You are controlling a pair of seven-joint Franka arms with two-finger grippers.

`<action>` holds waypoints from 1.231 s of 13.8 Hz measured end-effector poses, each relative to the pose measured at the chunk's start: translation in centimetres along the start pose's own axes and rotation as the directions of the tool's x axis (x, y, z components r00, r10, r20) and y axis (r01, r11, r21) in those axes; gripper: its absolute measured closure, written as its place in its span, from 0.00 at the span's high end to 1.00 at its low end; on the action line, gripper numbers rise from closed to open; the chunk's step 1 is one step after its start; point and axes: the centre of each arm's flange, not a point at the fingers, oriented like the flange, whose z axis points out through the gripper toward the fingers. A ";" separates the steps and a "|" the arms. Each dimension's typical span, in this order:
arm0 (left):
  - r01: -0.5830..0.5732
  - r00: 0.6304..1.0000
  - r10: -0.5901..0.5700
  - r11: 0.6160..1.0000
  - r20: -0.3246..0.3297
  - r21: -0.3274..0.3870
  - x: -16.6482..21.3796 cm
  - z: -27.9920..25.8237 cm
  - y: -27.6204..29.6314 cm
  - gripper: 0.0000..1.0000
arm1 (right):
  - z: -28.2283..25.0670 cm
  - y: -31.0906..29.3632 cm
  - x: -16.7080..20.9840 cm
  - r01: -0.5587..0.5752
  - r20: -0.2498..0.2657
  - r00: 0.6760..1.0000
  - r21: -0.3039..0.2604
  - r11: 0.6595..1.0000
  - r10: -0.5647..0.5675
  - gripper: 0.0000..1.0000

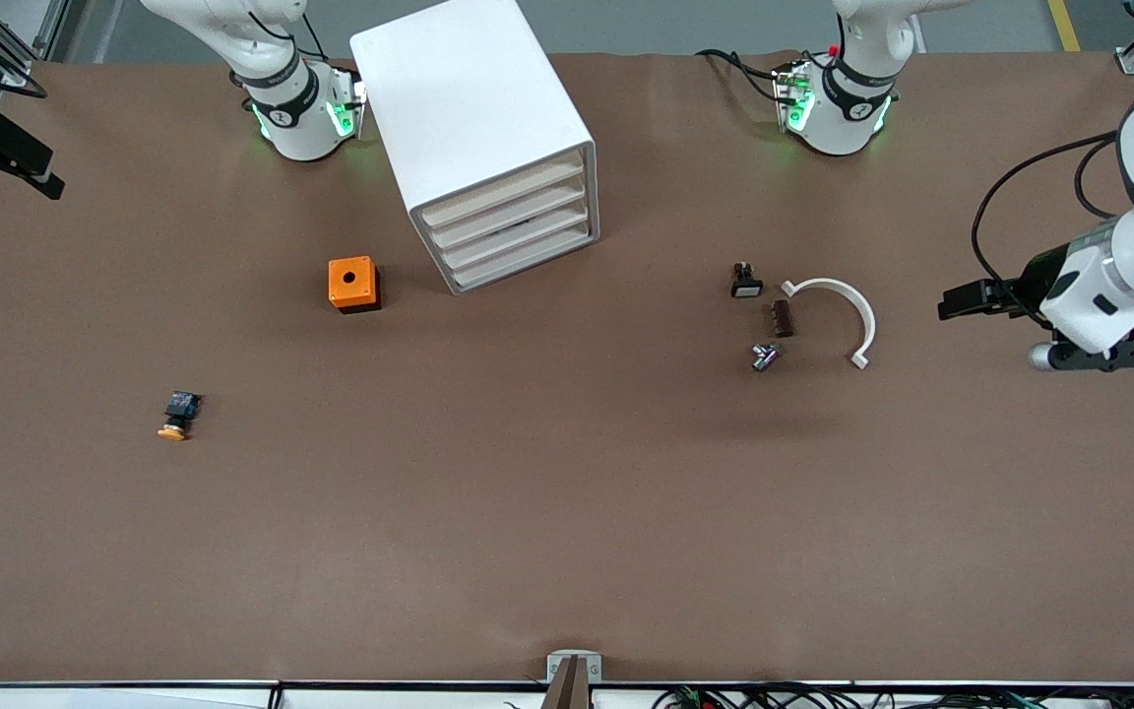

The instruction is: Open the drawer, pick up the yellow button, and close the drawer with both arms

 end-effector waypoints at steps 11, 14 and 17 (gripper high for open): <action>-0.001 0.988 0.003 1.000 -0.156 0.016 -1.7 -6.1 0.3 1.00 | -0.2 -0.5 -0.1 0.007 -0.002 1.000 0.014 1.000 -0.007 1.00; -0.009 0.983 0.011 1.000 -0.186 0.013 -1.4 -7.6 0.7 1.00 | -0.2 -0.6 -0.1 0.009 -0.002 1.000 0.014 1.000 -0.009 1.00; -0.007 0.978 0.009 1.000 -0.208 0.009 -0.7 -8.6 0.5 1.00 | -0.2 -0.6 -0.1 0.010 -0.002 1.000 0.015 1.000 -0.010 1.00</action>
